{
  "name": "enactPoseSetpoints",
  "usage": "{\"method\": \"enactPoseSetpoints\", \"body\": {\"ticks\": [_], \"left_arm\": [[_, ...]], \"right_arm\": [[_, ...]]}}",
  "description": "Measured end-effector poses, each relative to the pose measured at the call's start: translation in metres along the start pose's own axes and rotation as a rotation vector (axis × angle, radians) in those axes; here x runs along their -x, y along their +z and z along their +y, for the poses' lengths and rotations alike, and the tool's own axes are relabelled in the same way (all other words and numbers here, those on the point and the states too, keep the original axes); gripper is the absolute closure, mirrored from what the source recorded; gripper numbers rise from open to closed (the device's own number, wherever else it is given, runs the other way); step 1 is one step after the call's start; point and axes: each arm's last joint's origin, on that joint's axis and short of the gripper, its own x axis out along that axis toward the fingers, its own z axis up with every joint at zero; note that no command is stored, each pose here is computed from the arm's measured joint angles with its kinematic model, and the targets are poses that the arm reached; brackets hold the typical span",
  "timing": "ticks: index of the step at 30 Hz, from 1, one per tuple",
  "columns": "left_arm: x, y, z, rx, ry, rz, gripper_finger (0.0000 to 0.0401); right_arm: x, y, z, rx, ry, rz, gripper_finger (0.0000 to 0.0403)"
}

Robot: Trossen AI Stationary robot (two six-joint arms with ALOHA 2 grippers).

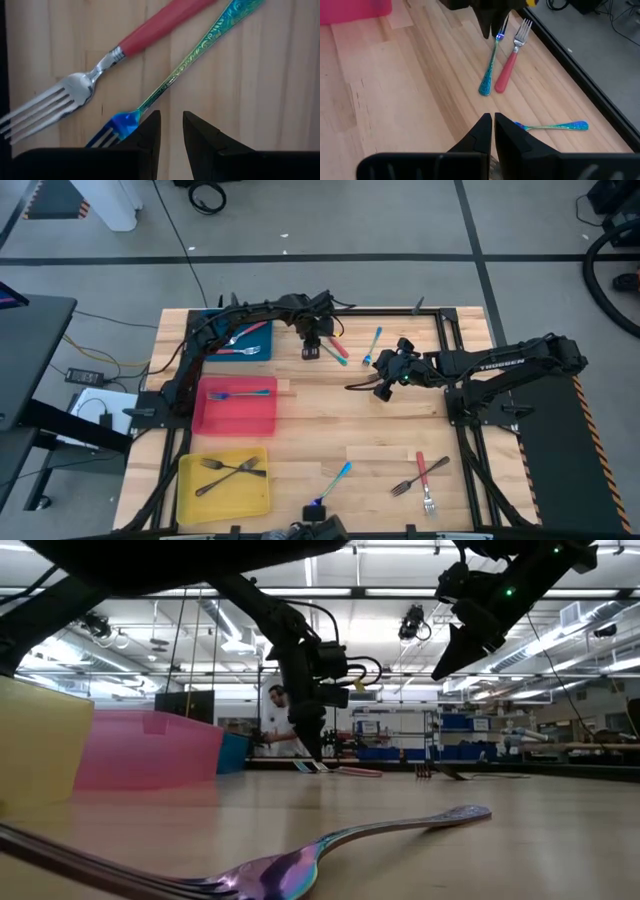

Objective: Sort silverware by color (type)
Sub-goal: Put the blue fork into the pink bin

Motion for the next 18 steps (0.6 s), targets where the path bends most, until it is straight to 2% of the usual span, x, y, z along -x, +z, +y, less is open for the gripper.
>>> {"method": "enactPoseSetpoints", "body": {"ticks": [6,13,18], "left_arm": [[0.005,0.005,-0.005,0.098,-0.001,-0.001,0.0319],[0.034,0.021,-0.002,0.168,0.059,0.010,0.0319],[0.059,0.031,0.000,0.174,0.066,-0.009,0.0319]], "right_arm": [[0.000,0.000,0.000,0.010,0.016,0.004,0.0374],[0.000,0.000,0.001,0.012,0.018,0.005,0.0374],[0.000,0.000,0.001,0.012,0.046,0.011,0.0374]]}}
